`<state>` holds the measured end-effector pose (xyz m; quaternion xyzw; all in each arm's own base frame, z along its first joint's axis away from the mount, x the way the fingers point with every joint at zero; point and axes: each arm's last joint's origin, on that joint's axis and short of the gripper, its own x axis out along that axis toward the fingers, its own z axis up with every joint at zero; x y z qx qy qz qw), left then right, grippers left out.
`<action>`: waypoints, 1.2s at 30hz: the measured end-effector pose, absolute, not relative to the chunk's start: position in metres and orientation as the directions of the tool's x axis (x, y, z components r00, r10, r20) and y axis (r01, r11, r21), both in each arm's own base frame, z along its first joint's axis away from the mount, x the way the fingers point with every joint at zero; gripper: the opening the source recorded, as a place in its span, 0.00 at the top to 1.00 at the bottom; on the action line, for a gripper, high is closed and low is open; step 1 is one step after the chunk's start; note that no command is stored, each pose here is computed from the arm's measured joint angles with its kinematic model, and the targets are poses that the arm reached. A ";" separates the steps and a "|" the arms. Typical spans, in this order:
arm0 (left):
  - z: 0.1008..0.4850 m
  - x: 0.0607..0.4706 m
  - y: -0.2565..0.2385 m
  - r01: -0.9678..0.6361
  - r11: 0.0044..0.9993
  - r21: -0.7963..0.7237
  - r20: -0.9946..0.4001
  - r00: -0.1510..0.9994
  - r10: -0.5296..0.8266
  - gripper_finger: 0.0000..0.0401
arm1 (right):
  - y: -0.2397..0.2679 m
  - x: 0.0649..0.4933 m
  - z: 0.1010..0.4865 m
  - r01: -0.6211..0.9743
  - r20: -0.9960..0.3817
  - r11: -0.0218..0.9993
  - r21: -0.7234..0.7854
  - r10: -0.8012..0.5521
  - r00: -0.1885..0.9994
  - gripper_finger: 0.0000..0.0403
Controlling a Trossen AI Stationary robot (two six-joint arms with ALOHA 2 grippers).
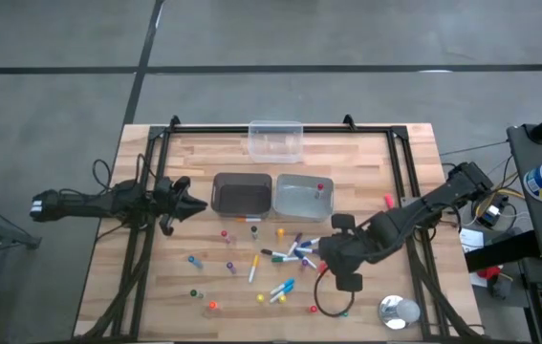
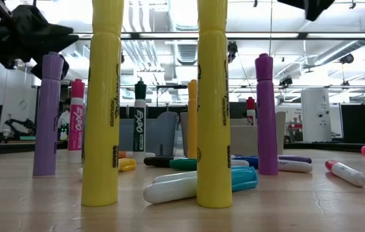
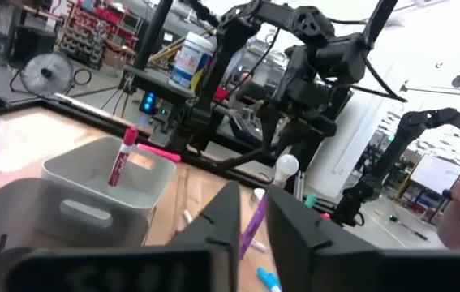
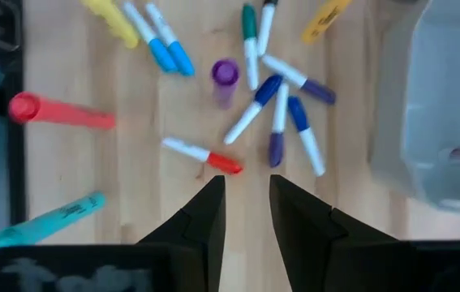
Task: Pick & Place Markers
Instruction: Put the large dark green marker pen into the white bin
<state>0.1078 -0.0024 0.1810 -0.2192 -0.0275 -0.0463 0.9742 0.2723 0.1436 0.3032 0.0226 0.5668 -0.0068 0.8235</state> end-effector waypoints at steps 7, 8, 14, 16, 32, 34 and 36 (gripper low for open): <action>0.181 0.108 -0.003 0.112 0.907 -0.405 0.069 0.993 -0.092 0.74 | 0.141 0.284 0.308 -0.044 -0.886 0.999 -0.019 0.003 0.463 0.75; 0.181 0.108 -0.003 0.112 0.908 -0.404 0.069 0.993 -0.092 0.74 | 0.140 0.286 0.308 -0.050 -0.880 0.999 -0.020 0.007 0.475 0.75; 0.180 0.108 -0.003 0.111 0.909 -0.403 0.067 0.994 -0.092 0.74 | 0.127 0.295 0.310 -0.022 -0.858 0.999 -0.045 -0.028 0.512 0.74; 0.180 0.108 -0.003 0.111 0.909 -0.403 0.067 0.994 -0.091 0.74 | 0.122 0.297 0.310 -0.024 -0.858 0.998 -0.055 -0.035 0.512 0.75; 0.179 0.108 -0.003 0.107 0.911 -0.398 0.063 0.994 -0.089 0.74 | 0.096 0.321 0.321 -0.038 -0.791 0.994 -0.098 -0.055 0.609 0.62; 0.179 0.108 -0.003 0.106 0.911 -0.398 0.060 0.994 -0.089 0.74 | 0.094 0.326 0.323 -0.043 -0.790 0.994 -0.096 -0.050 0.611 0.62; 0.179 0.108 -0.003 0.106 0.911 -0.398 0.060 0.994 -0.089 0.74 | 0.094 0.332 0.326 -0.056 -0.786 0.993 -0.106 -0.049 0.617 0.62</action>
